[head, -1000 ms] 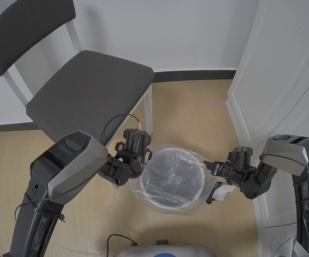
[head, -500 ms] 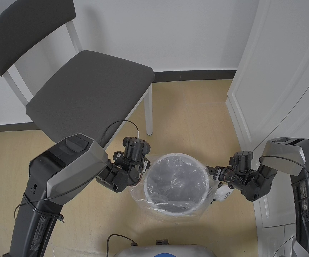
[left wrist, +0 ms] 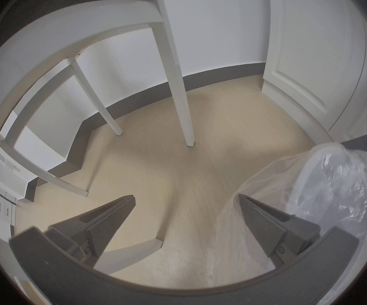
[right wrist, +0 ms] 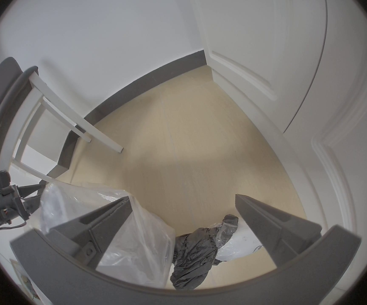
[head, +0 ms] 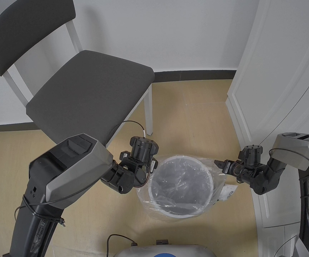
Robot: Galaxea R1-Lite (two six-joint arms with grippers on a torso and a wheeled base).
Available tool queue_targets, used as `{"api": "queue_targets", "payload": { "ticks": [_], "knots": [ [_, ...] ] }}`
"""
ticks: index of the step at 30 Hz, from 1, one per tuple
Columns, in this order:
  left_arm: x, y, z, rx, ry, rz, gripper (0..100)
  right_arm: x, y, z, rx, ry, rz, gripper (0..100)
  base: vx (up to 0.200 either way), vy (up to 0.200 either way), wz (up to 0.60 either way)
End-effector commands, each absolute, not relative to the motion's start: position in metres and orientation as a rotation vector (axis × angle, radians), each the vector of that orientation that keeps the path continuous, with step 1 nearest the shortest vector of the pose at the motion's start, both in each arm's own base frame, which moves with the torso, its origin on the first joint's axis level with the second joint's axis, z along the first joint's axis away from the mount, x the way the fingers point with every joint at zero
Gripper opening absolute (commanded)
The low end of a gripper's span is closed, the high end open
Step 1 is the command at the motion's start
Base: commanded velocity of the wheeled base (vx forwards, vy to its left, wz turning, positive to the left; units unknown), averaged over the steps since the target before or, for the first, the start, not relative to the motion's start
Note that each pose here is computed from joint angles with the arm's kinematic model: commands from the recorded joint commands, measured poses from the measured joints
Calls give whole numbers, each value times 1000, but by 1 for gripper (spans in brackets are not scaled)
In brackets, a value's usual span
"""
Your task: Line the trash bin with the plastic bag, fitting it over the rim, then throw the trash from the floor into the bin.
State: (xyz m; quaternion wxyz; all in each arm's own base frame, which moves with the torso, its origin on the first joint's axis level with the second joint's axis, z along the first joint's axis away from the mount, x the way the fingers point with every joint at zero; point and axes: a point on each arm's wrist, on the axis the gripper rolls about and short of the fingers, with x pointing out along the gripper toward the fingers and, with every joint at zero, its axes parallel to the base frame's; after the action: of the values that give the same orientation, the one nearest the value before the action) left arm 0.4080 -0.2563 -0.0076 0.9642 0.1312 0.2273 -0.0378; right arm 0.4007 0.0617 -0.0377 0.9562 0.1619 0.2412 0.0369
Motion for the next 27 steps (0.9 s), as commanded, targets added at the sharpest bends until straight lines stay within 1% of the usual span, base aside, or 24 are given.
{"api": "queue_targets", "payload": {
  "ticks": [1, 2, 5, 10, 17, 18, 20, 23, 27],
  "knots": [
    [408, -247, 31, 226, 411, -61, 100, 379, 46, 24, 315, 437, 110, 100, 0, 0, 0],
    [402, -244, 38, 223, 415, -70, 100, 371, 41, 36, 303, 447, 143, 100, 0, 0, 0],
    [388, -239, 55, 220, 415, -101, 100, 356, 35, 55, 298, 460, 196, 100, 0, 0, 0],
    [373, -235, 68, 216, 418, -133, 100, 348, 39, 62, 301, 487, 224, 100, 0, 0, 0],
    [365, -231, 66, 224, 438, -142, 100, 346, 44, 57, 304, 515, 257, 100, 0, 0, 0],
    [362, -229, 64, 217, 452, -155, 100, 343, 46, 56, 311, 529, 287, 100, 0, 0, 0],
    [358, -231, 64, 203, 459, -169, 100, 339, 49, 53, 311, 547, 300, 100, 0, 0, 0],
    [339, -235, 60, 191, 501, -221, 100, 327, 64, 40, 268, 610, 346, 100, 0, 0, 0],
    [317, -236, 44, 230, 562, -263, 100, 323, 69, 12, 153, 682, 377, 100, 0, 0, 0]
  ]
}}
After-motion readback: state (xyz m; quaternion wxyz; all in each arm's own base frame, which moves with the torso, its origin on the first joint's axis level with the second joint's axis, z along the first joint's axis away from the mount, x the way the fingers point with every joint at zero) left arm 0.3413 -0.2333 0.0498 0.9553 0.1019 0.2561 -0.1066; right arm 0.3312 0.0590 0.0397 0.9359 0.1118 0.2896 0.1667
